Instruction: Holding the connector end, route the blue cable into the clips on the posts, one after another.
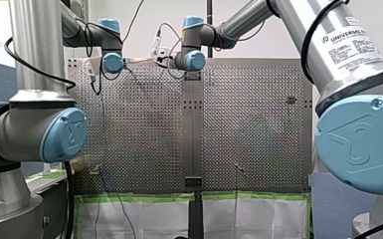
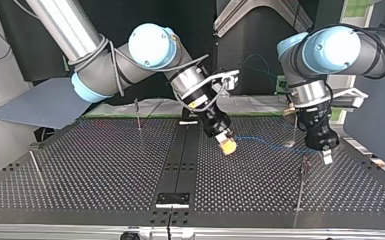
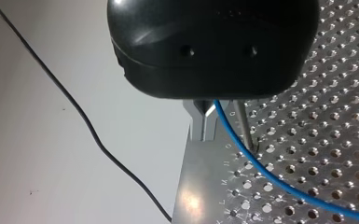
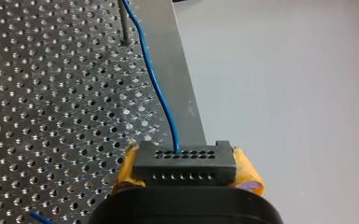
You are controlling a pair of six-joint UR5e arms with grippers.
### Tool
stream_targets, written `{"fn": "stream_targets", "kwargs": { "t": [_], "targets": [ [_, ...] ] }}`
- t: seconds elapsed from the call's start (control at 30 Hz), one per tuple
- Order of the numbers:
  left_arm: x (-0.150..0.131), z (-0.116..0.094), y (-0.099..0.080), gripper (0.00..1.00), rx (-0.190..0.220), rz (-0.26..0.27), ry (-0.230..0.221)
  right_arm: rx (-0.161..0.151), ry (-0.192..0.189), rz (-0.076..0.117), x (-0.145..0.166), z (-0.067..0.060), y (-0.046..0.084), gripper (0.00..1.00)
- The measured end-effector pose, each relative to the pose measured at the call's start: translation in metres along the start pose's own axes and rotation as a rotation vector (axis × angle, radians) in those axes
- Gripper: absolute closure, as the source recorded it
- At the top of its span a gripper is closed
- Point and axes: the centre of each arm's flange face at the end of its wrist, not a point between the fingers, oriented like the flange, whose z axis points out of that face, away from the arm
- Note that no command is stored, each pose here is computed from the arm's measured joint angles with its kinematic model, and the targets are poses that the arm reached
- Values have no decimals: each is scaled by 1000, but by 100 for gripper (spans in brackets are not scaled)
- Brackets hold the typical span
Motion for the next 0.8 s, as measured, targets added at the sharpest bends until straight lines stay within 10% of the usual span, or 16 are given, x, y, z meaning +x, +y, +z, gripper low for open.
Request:
{"fn": "stream_targets", "kwargs": {
  "t": [0.8],
  "targets": [
    [11,36,16,100,27,-30,-6,-5,11,11,6,8,6,100]
  ]
}}
